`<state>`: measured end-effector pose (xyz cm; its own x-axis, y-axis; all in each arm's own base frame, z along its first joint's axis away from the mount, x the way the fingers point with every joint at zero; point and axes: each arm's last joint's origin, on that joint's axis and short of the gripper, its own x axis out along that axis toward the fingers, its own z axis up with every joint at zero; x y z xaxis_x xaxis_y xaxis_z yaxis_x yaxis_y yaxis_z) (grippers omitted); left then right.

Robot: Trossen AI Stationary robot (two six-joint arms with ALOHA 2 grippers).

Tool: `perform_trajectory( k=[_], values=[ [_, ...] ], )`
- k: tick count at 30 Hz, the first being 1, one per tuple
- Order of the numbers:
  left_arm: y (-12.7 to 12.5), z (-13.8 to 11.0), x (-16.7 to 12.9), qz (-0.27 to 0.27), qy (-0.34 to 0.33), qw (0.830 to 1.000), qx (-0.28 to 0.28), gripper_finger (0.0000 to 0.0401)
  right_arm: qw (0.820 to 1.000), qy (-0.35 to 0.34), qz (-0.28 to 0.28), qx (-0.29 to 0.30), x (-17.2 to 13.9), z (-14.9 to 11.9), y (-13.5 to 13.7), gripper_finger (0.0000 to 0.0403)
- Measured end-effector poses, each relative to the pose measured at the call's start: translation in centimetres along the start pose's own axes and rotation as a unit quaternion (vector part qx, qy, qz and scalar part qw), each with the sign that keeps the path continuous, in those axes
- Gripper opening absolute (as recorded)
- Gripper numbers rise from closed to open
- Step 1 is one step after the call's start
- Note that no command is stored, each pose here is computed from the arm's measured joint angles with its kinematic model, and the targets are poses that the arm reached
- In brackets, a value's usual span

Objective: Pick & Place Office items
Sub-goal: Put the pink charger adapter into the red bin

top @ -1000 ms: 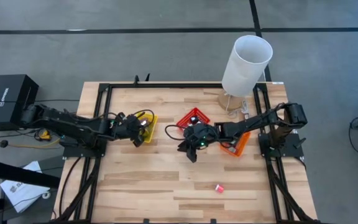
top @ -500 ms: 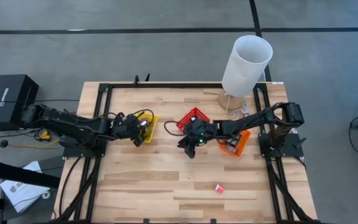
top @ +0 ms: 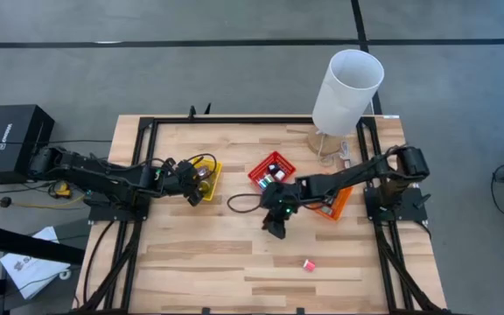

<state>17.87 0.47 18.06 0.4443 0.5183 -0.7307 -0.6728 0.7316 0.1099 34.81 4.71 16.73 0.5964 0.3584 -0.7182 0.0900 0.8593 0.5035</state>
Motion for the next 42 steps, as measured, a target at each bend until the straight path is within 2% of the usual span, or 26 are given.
perform_trajectory(
  k=[7, 12, 18, 21, 26, 31, 34, 36, 42],
  values=[
    [0.0, 0.0, 0.0, 0.000, -0.001, 1.000, -0.001, 0.0104, 0.996, 0.071, -0.016, -0.046, -1.1, 1.0, 3.6, 0.0170],
    [0.0, 0.0, 0.0, -0.001, -0.001, 1.000, -0.001, 0.0104, 0.986, 0.148, -0.042, -0.060, -2.2, 0.0, 6.9, 0.0210],
    [0.0, 0.0, 0.0, -0.002, -0.002, 1.000, -0.002, 0.0104, 0.963, 0.224, -0.149, -0.009, -3.6, -2.6, 9.4, 0.0224],
    [0.0, 0.0, 0.0, -0.002, -0.002, 1.000, -0.002, 0.0104, 0.956, 0.240, -0.166, 0.022, -3.7, -4.1, 10.7, 0.0224],
    [0.0, 0.0, 0.0, -0.002, -0.002, 1.000, -0.002, 0.0104, 0.956, 0.239, -0.162, 0.054, -3.4, -6.2, 13.2, 0.0224],
    [0.0, 0.1, 0.0, -0.002, -0.002, 1.000, -0.002, 0.0104, 0.953, 0.225, -0.188, 0.080, -2.9, -7.7, 14.4, 0.0224],
    [0.0, 0.1, 0.0, -0.002, -0.003, 1.000, -0.002, 0.0104, 0.945, 0.233, -0.213, 0.084, -1.8, -8.9, 14.5, 0.0224],
    [0.0, 0.1, 0.0, -0.002, -0.003, 1.000, -0.003, 0.0104, 0.944, 0.240, -0.211, 0.082, -0.4, -9.4, 14.5, 0.0224],
    [-0.1, 0.1, 0.0, -0.003, -0.003, 1.000, -0.004, 0.0104, 0.921, 0.289, -0.246, 0.091, 2.5, -10.5, 13.1, 0.0224]
  ],
)
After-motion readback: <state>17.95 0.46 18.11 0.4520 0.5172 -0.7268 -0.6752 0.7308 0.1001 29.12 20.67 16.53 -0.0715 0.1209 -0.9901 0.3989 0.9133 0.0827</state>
